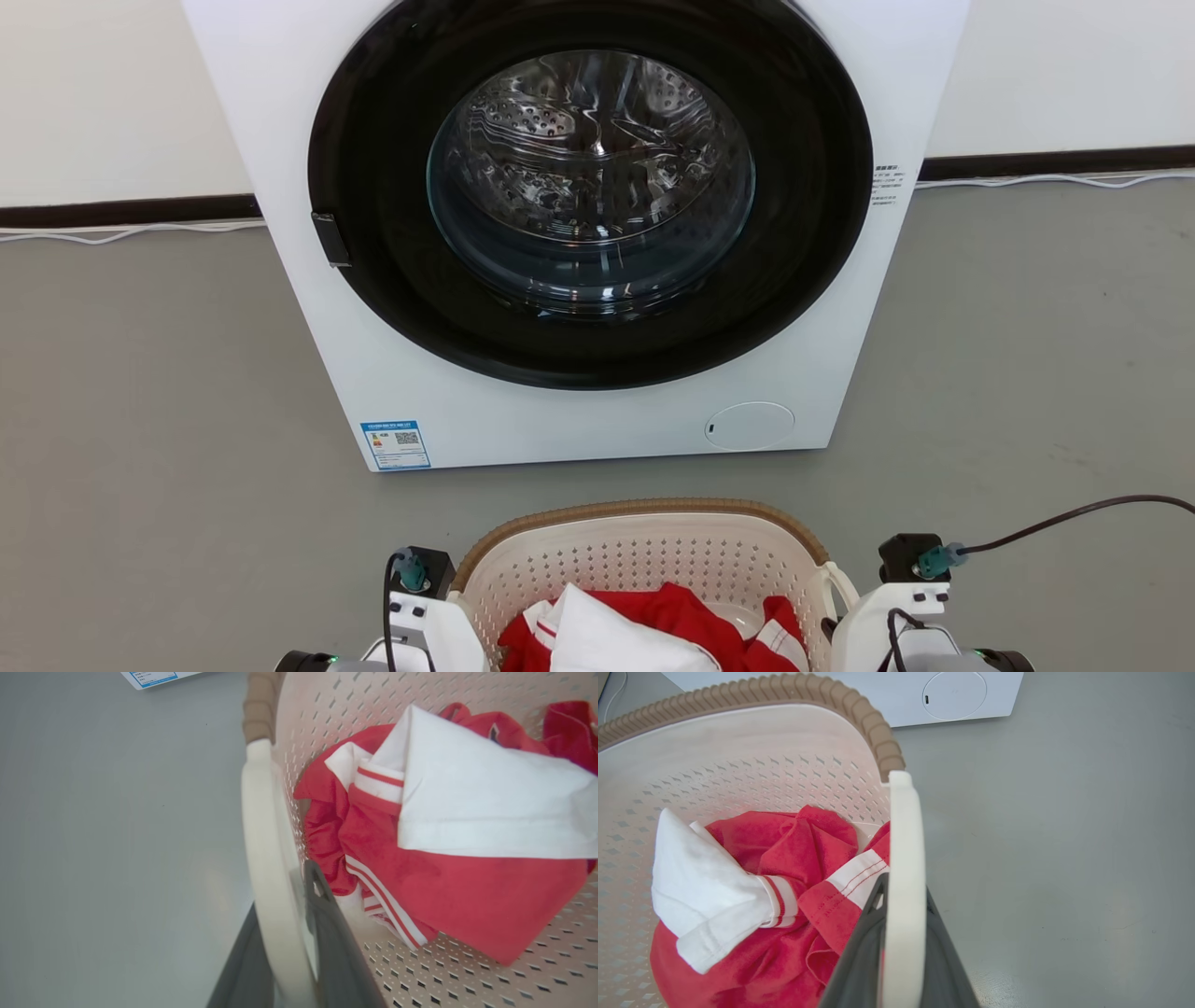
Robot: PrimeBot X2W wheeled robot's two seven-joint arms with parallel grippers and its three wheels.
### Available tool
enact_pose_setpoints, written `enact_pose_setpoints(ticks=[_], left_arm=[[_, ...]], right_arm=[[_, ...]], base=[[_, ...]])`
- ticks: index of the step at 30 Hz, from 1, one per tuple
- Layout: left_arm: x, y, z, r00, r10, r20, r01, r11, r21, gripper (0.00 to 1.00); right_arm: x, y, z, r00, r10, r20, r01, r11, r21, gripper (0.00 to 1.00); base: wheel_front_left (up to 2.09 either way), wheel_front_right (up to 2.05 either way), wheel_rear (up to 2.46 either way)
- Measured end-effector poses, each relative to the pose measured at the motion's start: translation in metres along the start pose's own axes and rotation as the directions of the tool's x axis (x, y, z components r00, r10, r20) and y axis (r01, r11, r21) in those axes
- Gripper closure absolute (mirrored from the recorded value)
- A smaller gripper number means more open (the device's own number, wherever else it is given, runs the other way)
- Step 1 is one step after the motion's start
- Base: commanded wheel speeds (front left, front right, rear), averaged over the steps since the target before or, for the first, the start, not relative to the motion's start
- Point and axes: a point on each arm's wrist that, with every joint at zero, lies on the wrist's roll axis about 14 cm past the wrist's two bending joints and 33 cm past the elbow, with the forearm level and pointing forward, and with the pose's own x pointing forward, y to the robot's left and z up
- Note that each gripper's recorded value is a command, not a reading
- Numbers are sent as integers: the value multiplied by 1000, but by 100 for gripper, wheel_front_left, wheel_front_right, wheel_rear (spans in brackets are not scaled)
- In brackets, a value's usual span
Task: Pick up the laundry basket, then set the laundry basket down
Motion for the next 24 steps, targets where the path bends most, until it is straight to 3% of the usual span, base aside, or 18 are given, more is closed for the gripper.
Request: enact_pose_setpoints(ticks=[24], left_arm=[[1,0,-3,1000,-1,-8,1,1000,-2,100]], right_arm=[[2,3,-2,1000,8,-4,-8,1000,5,100]], base=[[0,0,0]])
